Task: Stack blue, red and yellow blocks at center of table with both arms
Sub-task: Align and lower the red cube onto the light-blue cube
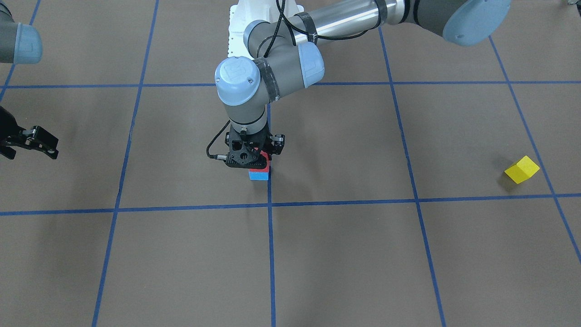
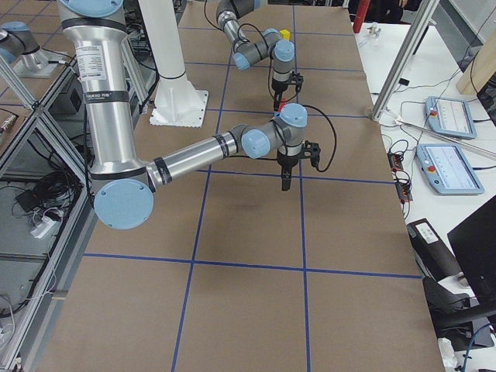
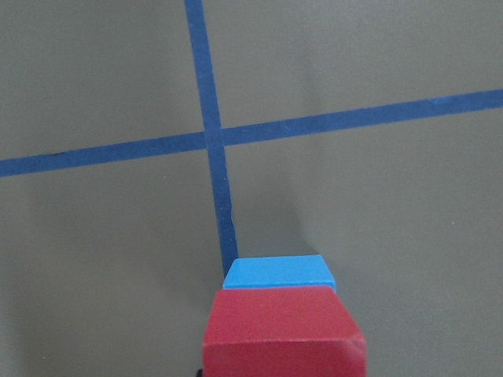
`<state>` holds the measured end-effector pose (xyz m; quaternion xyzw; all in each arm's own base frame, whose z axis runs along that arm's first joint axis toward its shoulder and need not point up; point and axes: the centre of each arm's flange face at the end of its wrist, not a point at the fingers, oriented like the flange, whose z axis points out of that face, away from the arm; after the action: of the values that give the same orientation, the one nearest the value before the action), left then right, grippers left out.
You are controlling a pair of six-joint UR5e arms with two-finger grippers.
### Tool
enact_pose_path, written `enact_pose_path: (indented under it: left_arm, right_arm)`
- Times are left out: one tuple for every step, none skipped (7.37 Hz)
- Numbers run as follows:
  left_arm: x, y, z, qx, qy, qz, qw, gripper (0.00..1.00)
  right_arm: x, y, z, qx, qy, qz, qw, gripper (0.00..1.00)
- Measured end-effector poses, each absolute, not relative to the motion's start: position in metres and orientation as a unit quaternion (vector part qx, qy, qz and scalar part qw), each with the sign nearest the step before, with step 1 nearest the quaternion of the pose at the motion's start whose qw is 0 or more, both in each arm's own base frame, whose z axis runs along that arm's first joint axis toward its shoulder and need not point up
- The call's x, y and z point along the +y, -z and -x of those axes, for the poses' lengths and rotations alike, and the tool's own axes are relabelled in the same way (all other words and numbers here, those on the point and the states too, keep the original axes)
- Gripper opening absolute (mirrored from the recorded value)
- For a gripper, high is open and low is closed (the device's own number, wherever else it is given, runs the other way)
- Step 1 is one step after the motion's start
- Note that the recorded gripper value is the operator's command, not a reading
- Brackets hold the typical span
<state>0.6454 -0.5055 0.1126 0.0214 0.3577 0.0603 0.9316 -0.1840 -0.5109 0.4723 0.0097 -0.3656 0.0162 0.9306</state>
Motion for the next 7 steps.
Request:
enact_pose_path:
  left_arm:
    - [-0.5051,-0.1125,-0.6457,0.358,-0.06,-0.021,0.932,0.0]
    - [-0.5049,-0.1124,-0.6458,0.358,-0.06,-0.021,0.932,0.0]
    - [-0.5049,-0.1124,-0.6458,0.358,-0.06,-0.021,0.932,0.0]
    - [-0.5048,-0.1124,-0.6459,0.358,-0.06,-0.021,0.932,0.0]
    - [-0.5043,-0.1124,-0.6455,0.358,-0.06,-0.021,0.931,0.0]
    - [-0.5032,-0.1101,-0.6443,0.361,-0.061,-0.023,0.93,0.0]
    - [-0.5028,-0.1066,-0.6425,0.363,-0.061,-0.025,0.929,0.0]
  right_arm:
    - [-0.5108,-0.4724,0.1839,-0.366,-0.016,-0.01,0.931,1.0]
    - [-0.5107,-0.4729,0.1839,-0.365,-0.017,-0.009,0.931,1.0]
    - [-0.5105,-0.473,0.1838,-0.365,-0.017,-0.009,0.931,1.0]
    - [-0.5105,-0.4727,0.1837,-0.365,-0.017,-0.009,0.931,1.0]
    - [-0.5104,-0.4725,0.1837,-0.366,-0.017,-0.009,0.931,1.0]
    - [-0.5103,-0.4725,0.1838,-0.366,-0.017,-0.009,0.93,1.0]
    - [-0.5102,-0.4722,0.1838,-0.366,-0.017,-0.009,0.93,1.0]
